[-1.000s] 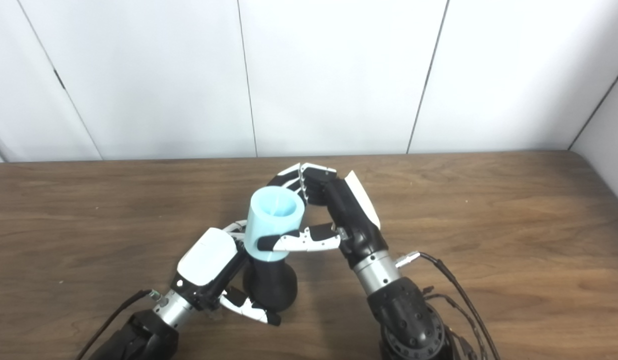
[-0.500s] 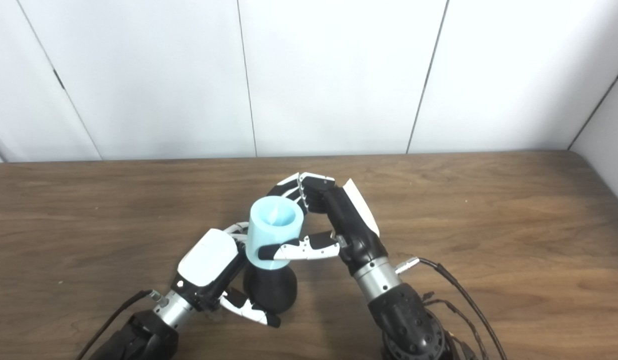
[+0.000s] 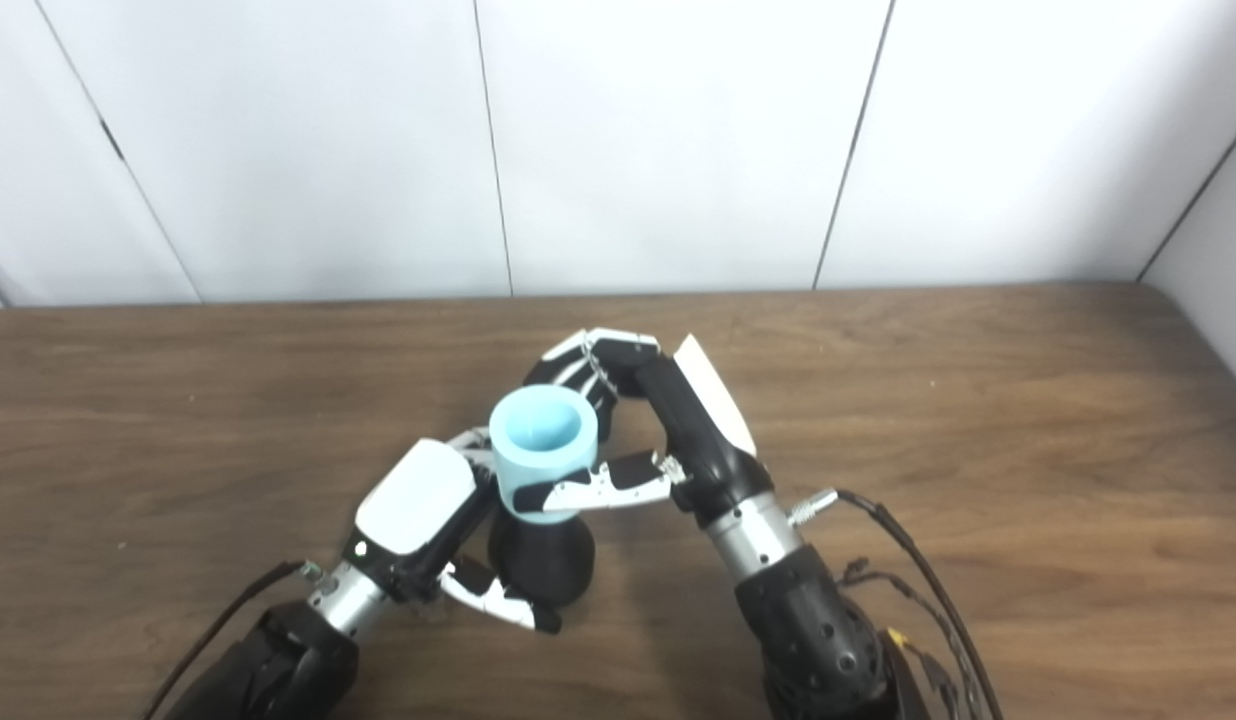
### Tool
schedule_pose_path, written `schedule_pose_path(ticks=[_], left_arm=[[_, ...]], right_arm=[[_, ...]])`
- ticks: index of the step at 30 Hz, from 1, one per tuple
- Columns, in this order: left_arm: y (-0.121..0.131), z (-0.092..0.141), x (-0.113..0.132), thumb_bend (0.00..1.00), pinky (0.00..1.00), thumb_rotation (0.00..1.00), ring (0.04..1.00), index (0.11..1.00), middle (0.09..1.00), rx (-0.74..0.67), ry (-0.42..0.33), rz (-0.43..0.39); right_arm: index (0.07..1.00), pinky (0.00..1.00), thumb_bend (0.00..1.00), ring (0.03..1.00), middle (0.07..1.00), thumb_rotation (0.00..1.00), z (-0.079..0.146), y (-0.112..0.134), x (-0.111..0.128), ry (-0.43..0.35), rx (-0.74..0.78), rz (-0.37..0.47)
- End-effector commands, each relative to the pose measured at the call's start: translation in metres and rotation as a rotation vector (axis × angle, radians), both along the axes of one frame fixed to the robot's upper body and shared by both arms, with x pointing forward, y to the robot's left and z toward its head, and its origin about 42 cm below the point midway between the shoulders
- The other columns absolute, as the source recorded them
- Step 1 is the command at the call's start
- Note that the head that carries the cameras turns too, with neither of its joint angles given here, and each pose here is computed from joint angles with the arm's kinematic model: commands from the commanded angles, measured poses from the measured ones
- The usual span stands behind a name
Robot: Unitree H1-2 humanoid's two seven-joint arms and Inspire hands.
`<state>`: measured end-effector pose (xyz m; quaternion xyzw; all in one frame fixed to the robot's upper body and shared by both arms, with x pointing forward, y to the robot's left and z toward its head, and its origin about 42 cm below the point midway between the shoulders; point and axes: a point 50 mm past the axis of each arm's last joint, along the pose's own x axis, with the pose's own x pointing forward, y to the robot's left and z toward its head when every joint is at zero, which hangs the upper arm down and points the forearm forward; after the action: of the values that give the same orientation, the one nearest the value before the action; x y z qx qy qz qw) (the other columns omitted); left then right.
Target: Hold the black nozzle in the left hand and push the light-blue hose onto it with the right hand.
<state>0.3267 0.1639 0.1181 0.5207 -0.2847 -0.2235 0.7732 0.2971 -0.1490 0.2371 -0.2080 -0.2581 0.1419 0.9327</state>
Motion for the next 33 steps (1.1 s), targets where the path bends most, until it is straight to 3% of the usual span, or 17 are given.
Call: schedule_pose_path(ticks=[1,8,14,20,25,33], left_arm=[[-0.006,-0.036,-0.032,0.52,0.81,0.0,0.465,0.492,0.473,-0.04,0.117,0.005],[-0.007,-0.037,-0.033,0.52,0.81,0.0,0.463,0.493,0.472,-0.034,0.12,0.005],[-0.009,-0.035,-0.032,0.52,0.82,0.0,0.469,0.493,0.472,-0.03,0.125,0.009],[-0.009,-0.034,-0.032,0.52,0.82,0.0,0.468,0.495,0.471,-0.029,0.117,0.007],[-0.009,-0.035,-0.032,0.52,0.82,0.0,0.469,0.496,0.47,-0.035,0.114,0.007],[-0.008,-0.035,-0.033,0.52,0.82,0.0,0.468,0.495,0.47,-0.037,0.116,0.009]], right_arm=[[0.529,0.21,0.52,0.272,0.412,0.0,0.009,0.003,0.001,-0.078,-0.006,0.011],[0.527,0.18,0.52,0.239,0.404,0.0,0.003,0.007,0.002,-0.105,-0.003,0.019],[0.534,0.24,0.52,0.306,0.43,0.0,-0.009,0.006,0.001,-0.066,0.007,0.025],[0.53,0.25,0.52,0.31,0.431,0.0,-0.025,0.006,-0.001,0.012,0.07,0.015],[0.529,0.27,0.52,0.33,0.438,0.0,-0.039,0.006,-0.006,0.13,0.12,0.002],[0.529,0.31,0.52,0.367,0.446,0.0,-0.05,0.007,-0.01,0.227,0.16,0.004]])
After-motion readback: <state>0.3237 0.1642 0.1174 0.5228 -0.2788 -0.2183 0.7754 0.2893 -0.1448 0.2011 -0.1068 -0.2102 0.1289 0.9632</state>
